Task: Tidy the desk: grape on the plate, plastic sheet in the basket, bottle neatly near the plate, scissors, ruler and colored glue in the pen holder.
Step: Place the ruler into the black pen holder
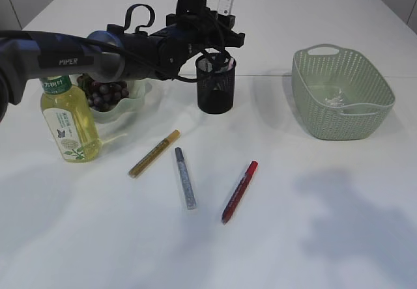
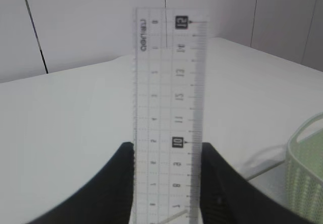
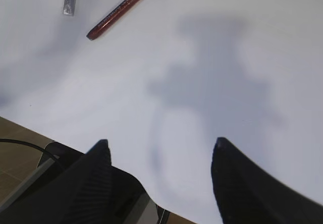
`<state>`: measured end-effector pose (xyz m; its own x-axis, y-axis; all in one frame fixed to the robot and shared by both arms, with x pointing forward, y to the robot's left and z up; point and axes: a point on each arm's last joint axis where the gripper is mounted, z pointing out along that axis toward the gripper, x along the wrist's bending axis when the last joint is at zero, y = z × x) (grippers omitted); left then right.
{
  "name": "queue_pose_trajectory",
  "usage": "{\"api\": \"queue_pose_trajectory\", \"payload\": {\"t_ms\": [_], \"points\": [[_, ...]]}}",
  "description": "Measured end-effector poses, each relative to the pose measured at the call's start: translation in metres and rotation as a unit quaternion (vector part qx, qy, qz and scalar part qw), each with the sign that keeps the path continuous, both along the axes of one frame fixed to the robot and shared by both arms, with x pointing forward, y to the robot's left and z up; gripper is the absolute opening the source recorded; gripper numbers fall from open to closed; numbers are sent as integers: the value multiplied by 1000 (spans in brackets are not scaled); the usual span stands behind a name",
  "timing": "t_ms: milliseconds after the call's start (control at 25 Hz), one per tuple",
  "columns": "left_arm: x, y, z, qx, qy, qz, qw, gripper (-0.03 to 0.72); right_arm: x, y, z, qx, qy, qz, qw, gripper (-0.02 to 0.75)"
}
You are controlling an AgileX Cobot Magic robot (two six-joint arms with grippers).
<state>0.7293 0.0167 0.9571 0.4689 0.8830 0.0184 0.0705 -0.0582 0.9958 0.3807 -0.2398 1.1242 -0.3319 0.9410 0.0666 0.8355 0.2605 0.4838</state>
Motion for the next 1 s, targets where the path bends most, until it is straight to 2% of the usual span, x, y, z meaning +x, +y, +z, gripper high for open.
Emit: {"api": "queue_pose_trajectory", "payload": {"t_ms": [1000], "points": [[0, 0, 0, 0, 0, 0, 1000, 298, 0, 0, 0, 1, -2, 0, 1000, 490]]}}
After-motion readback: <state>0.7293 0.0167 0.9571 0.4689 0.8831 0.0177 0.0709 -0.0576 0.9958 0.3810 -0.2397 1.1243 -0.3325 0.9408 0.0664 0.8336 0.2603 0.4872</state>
